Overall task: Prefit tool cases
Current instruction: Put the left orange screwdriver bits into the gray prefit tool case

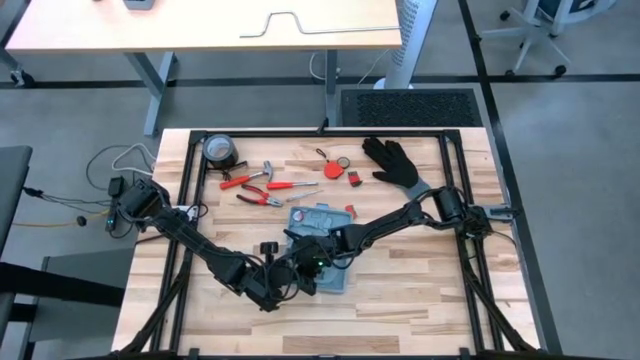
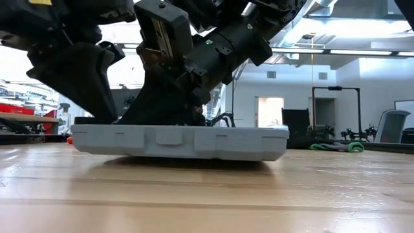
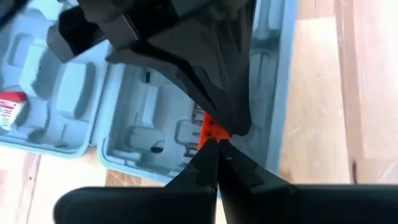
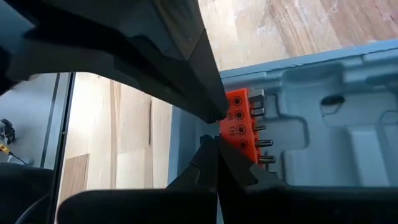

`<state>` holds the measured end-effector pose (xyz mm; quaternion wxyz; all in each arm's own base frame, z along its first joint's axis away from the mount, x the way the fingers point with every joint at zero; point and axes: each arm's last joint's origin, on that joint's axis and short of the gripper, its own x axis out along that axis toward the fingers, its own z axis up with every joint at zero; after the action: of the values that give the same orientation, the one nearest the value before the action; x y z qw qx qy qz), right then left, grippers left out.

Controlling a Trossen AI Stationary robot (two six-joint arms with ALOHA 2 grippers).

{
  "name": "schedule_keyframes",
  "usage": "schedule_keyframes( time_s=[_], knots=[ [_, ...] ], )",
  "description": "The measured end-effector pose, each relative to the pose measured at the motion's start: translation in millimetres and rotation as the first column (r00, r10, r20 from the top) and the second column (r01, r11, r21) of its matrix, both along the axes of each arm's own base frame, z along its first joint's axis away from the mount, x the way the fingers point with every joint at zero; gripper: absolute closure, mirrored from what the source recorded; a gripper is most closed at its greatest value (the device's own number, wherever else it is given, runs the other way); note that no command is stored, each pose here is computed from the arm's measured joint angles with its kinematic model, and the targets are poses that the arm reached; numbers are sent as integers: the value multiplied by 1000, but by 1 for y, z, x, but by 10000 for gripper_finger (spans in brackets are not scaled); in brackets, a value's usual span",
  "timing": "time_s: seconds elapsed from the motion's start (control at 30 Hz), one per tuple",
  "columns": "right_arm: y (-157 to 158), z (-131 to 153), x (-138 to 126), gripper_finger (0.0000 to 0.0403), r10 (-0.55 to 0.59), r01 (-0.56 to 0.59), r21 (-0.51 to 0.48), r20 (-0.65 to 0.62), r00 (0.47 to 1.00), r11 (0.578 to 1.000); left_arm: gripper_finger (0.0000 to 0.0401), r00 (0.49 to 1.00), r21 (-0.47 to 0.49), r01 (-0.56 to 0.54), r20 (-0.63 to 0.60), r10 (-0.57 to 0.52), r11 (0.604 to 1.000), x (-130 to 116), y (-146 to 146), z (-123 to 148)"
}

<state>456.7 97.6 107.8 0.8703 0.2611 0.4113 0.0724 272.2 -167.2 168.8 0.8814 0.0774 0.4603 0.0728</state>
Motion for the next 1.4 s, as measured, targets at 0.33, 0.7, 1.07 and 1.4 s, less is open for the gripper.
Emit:
schedule_keyframes(
  time_s=[0.33, 0.7, 1.07, 1.4],
  knots=[
    [-1, 0, 1, 403, -2, 2, 2, 6, 1000, 1000, 401, 1000, -27, 1, -13, -1, 1000, -4, 8, -15],
    [-7, 4, 1, 403, -19, 19, 4, 9, 1000, 1000, 401, 1000, -58, 2, -5, -2, 998, -5, 16, -27],
    [-23, -3, 0, 403, -52, 51, -37, -43, 998, 998, 401, 999, -93, -24, 38, 28, 995, -2, 31, -36],
    [-41, 22, -5, 403, -60, 58, -60, -33, 998, 997, 401, 993, -135, -44, 99, 58, 990, -7, 34, -6]
  ],
)
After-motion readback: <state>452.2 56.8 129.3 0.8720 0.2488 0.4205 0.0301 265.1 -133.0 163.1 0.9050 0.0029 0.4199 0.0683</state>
